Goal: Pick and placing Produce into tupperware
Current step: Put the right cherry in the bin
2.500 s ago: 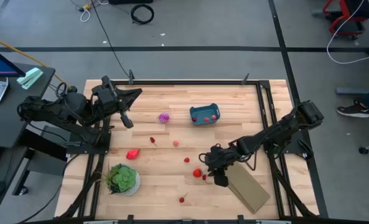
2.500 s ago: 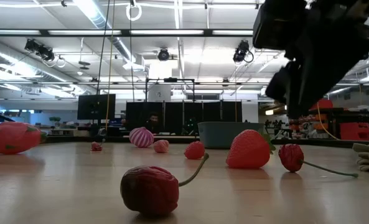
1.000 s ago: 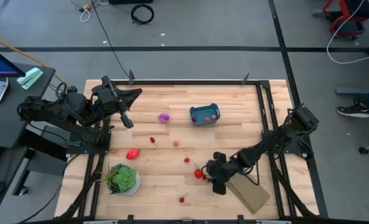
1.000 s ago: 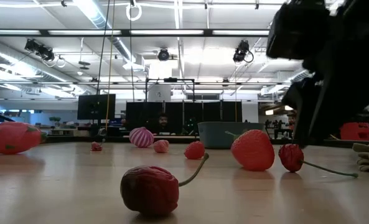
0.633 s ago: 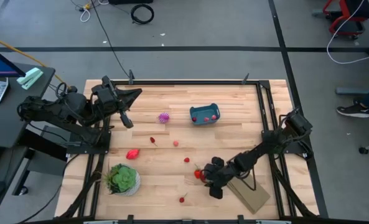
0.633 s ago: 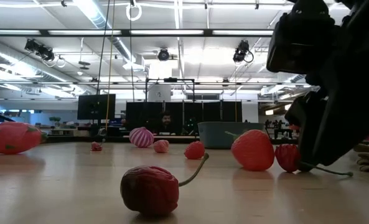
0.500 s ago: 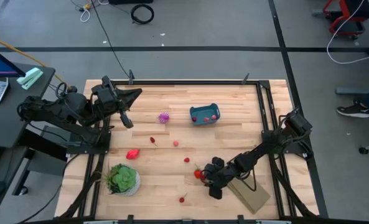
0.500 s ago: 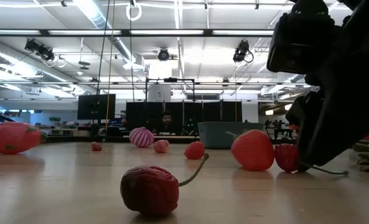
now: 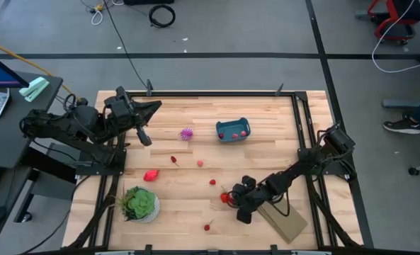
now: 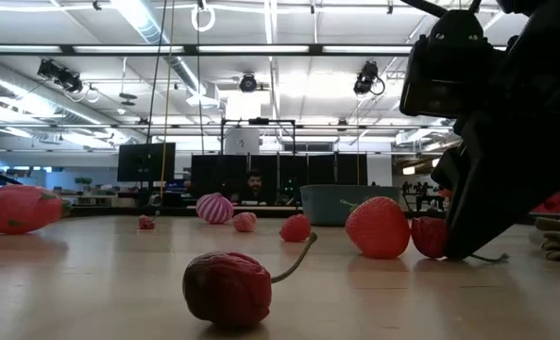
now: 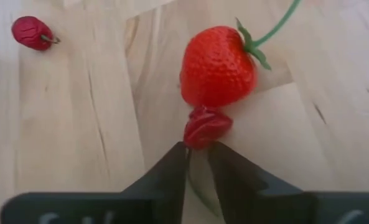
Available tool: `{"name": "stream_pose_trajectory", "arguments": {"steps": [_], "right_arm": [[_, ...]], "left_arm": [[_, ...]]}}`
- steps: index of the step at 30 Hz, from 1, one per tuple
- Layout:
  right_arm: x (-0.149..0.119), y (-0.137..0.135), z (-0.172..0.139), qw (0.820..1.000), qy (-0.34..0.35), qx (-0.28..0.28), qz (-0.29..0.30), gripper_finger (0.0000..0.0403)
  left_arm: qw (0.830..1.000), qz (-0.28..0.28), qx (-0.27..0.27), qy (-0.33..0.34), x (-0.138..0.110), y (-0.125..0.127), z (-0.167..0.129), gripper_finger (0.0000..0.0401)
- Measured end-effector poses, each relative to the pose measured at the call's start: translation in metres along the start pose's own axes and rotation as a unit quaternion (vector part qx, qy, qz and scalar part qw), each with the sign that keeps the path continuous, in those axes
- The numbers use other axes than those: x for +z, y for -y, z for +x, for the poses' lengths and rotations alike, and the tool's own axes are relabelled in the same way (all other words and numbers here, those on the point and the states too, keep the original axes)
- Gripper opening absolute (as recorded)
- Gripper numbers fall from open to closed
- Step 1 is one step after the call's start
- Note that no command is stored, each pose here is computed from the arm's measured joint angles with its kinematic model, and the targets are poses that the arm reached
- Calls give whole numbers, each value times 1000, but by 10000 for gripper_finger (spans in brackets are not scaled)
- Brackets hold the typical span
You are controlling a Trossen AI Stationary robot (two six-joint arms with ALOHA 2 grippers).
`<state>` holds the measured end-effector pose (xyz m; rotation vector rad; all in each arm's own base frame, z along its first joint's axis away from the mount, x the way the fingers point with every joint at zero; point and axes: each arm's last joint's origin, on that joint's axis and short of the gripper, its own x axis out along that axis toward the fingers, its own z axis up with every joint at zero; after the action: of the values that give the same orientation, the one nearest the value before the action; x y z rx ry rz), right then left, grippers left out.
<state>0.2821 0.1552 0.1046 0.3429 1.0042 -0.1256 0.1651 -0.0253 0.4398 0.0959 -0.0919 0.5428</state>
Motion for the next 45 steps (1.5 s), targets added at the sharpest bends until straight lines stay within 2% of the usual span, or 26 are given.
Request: {"name": "stream_pose_trajectory", "arguments": {"steps": [8,13,19,23,29,33,40,45], "right_arm": [[2,4,1,1000,-4,-3,5,8],[10,8,-5,1000,6,1,19,9],[33,30,-27,997,27,-38,57,4],[43,53,-49,994,12,-81,76,3],[73,97,-78,984,62,-139,91,3],[94,140,-88,971,83,-168,149,3],[108,209,-96,958,72,-190,202,5],[112,225,-99,968,72,-155,181,7]], "left_arm": [[1000,2,0,0,0,0,0,18],[1000,2,0,0,0,0,0,10],[1000,3,0,0,0,0,0,16],[1000,4,0,0,0,0,0,22],[1000,4,0,0,0,0,0,15],[1000,4,0,0,0,0,0,10],[1000,4,0,0,0,0,0,20],[1000,5,0,0,0,0,0,20]]}}
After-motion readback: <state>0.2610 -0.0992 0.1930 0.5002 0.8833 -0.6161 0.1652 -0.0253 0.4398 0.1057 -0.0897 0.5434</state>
